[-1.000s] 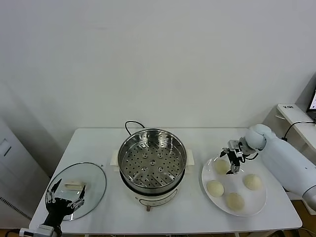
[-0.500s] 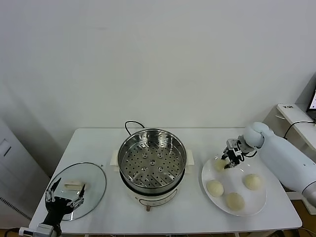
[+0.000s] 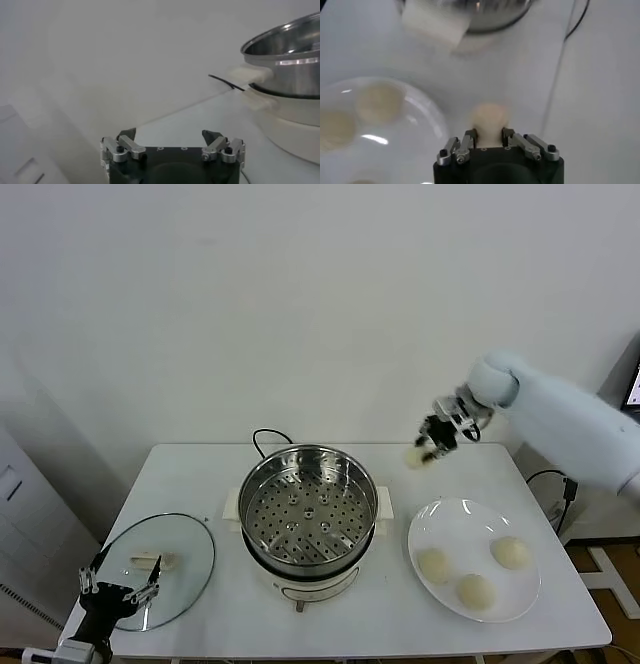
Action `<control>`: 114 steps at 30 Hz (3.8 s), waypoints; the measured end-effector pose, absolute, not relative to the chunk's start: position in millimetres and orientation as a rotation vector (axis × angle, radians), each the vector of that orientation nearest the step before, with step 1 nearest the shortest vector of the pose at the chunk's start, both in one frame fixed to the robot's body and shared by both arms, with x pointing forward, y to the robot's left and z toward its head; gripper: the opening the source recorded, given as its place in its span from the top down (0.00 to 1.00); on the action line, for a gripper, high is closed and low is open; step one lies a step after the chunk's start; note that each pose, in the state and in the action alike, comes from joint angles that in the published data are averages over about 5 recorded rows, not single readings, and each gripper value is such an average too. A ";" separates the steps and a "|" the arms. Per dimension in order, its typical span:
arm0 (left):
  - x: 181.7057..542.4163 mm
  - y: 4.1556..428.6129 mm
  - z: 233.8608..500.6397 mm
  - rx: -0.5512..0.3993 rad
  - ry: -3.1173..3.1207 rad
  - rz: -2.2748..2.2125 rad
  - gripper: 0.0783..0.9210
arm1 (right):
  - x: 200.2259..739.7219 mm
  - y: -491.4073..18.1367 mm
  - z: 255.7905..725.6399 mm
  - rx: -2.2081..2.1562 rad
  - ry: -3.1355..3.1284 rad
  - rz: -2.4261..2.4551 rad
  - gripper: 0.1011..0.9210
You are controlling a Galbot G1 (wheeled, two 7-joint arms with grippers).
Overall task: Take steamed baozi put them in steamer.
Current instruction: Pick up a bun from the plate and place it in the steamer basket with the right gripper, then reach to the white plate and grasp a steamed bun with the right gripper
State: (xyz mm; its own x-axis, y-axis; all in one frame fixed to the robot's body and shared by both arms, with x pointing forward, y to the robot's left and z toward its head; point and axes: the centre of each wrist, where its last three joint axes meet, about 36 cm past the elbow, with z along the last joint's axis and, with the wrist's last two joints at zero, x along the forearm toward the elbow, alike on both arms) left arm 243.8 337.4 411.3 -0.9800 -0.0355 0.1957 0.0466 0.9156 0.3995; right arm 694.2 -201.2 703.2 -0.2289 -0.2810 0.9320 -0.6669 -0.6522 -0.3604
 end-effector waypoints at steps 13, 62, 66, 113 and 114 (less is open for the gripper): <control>241.0 347.4 417.9 0.018 -2.891 -0.603 0.12 | 672.3 -79.3 671.6 1.990 -0.652 2.264 0.71; 242.7 362.6 417.0 0.070 -2.890 -0.596 0.12 | 719.8 -274.8 677.3 1.514 -1.449 1.510 0.12; 241.5 361.9 416.1 0.071 -2.887 -0.593 0.12 | 700.8 -303.7 648.0 1.466 -1.405 1.407 0.12; 237.2 356.4 414.7 0.058 -2.874 -0.602 0.12 | 595.0 -341.8 460.9 1.466 -1.274 1.198 0.44; 237.3 356.5 414.7 0.059 -2.874 -0.603 0.12 | 595.0 -342.0 461.3 1.466 -1.275 1.198 0.47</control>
State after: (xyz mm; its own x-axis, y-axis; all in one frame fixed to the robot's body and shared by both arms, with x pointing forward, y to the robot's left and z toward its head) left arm 237.3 356.5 414.7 -0.9784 -0.0802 0.1903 0.0030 0.9159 0.4014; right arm 595.0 -342.0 461.3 0.0289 -0.1954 0.9803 -0.9905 -0.1373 0.0018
